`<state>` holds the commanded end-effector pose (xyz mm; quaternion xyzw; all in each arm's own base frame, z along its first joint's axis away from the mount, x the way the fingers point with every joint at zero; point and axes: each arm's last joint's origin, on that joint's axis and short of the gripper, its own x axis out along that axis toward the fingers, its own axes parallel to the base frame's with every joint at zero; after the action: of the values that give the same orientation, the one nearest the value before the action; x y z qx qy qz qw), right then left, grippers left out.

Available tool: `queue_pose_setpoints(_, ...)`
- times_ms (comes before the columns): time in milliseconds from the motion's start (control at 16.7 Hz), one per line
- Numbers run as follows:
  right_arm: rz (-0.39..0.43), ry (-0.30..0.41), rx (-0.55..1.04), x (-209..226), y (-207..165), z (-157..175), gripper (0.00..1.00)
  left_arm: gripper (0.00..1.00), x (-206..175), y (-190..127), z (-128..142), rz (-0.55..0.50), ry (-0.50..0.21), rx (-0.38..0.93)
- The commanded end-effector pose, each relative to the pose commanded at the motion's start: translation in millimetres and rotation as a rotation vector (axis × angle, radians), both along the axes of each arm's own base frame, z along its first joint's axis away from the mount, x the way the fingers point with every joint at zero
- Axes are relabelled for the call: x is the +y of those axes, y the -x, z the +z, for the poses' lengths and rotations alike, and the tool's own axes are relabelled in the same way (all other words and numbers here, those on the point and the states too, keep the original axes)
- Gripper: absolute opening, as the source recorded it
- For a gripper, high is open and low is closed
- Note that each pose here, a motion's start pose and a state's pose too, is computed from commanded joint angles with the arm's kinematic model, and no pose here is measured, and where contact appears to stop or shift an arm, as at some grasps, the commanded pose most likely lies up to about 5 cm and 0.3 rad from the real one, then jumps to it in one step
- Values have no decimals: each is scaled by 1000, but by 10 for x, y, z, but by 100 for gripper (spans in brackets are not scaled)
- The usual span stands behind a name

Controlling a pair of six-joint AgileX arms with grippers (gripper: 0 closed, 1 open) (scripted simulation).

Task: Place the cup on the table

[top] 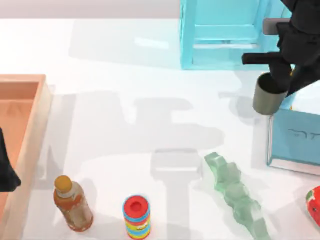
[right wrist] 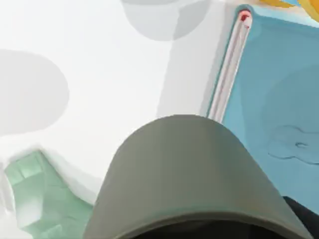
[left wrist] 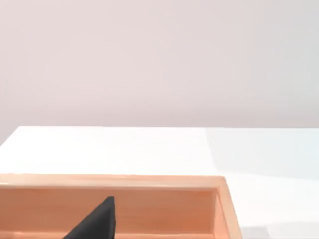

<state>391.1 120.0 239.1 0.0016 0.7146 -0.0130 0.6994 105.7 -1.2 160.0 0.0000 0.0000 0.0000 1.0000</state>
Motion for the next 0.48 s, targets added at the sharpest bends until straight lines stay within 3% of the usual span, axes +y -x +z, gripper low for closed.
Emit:
queue_pose_setpoints(240,10,4,-30,962,145,84,0,100,0,0,0,0,0,0)
queue_pose_setpoints(480,11,3,-41,1235,237,105,0,100,0,0,0,0,0,0)
